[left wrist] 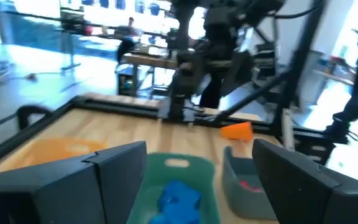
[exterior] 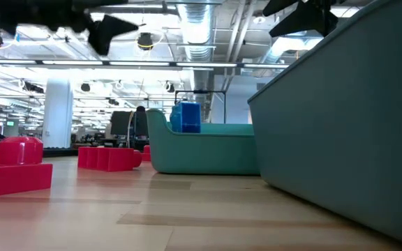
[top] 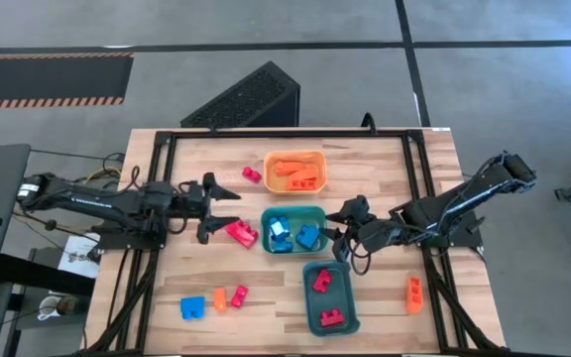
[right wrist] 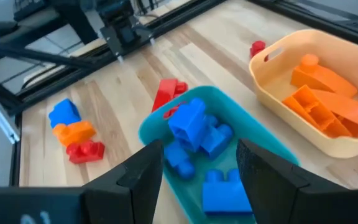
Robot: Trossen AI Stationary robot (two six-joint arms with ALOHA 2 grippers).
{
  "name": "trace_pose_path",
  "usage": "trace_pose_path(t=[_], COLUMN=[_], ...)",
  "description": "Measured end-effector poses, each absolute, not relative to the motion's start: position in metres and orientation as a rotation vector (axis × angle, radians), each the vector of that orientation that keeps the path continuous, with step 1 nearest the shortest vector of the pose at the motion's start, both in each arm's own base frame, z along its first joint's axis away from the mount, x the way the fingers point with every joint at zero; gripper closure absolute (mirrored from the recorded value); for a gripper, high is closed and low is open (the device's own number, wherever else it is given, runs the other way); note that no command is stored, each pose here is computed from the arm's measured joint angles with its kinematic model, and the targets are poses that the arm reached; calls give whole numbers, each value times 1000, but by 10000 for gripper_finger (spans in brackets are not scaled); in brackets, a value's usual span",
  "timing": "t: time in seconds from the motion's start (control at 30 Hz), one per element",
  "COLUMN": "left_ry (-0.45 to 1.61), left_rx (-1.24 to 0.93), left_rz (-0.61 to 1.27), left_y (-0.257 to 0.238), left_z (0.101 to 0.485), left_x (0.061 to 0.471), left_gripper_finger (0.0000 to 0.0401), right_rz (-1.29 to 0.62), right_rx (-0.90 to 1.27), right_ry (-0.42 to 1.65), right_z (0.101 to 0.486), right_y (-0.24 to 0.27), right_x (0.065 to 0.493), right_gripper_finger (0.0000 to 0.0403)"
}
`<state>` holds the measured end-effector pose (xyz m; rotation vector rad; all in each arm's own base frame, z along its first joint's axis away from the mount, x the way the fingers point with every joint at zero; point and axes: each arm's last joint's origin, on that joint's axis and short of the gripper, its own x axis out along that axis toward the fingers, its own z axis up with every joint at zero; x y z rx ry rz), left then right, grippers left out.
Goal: Sort & place blocks by color
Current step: Put the red game piece into the blue bin
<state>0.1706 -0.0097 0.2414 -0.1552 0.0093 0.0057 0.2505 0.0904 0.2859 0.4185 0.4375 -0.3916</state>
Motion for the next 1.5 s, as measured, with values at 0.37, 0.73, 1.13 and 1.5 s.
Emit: trace_pose_path(t=[0.37, 0.73, 1.13, 1.5], left_ry=[234, 564, 605, 731], left_rx=[-296, -154, -4, 52], left_rz=[21, 146, 68, 35], left_y=[-11, -17, -23, -24], left_z=[187, 150, 129, 113], left_x=[151, 151, 175, 199], left_gripper_finger=[123, 145, 145, 146], right_rz=[-372, -392, -392, -390], right_rx=[365, 327, 338, 340], right_ry=[379, 386, 383, 384], right_z=[294, 293, 293, 293], right_y=[72, 65, 65, 66], right_x=[262, 264, 264, 264], right_gripper_finger=[179, 179, 179, 179])
